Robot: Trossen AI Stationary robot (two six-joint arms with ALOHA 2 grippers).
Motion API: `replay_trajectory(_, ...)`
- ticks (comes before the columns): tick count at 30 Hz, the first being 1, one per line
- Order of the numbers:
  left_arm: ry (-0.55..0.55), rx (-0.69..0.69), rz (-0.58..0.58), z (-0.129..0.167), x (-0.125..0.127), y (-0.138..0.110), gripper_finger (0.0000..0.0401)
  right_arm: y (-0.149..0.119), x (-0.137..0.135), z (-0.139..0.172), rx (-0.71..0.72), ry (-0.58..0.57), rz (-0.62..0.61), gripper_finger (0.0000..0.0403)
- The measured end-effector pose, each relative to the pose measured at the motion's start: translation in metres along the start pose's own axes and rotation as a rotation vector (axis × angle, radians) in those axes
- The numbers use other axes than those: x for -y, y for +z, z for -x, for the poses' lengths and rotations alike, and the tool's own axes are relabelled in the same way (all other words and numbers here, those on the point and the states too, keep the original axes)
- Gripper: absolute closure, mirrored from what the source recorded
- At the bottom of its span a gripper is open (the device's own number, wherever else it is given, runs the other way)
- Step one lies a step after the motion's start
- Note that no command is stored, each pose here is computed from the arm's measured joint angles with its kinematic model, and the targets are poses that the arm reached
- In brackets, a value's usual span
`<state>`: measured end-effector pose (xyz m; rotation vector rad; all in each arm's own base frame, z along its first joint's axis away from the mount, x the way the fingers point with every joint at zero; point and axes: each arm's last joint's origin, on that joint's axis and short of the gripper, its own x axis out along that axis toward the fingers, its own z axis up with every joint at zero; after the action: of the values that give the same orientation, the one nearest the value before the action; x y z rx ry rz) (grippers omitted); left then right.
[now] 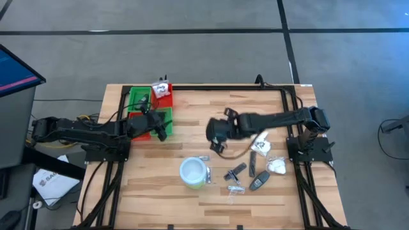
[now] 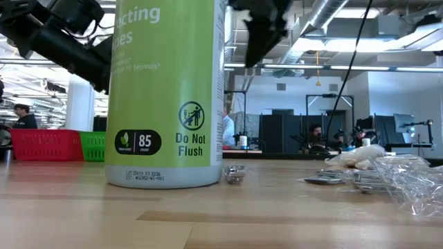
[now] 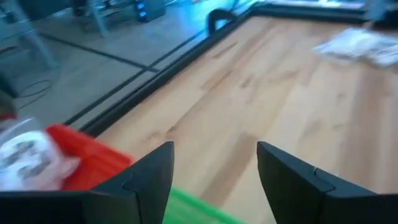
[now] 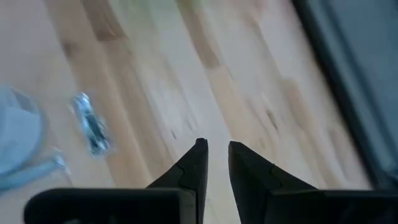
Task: Pick & Place Travel size toiletries
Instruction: Put the white cotton pack into the top red bin
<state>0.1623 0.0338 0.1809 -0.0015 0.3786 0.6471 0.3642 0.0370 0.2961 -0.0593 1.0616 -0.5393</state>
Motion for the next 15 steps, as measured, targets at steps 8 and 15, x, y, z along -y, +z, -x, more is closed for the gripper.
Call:
replay_trajectory(8,-0.126,0.071,0.001,0.008,0.016,0.005,0.0184,-0.056,-0.045,0.000,0.006,-0.101,-0.087,0.0357)
replay_trajectory(15,-0.166,0.090,-0.003,0.012,0.022,0.006,0.0185,-0.107,-0.033,0.001,-0.026,-0.125,-0.307,0.0397)
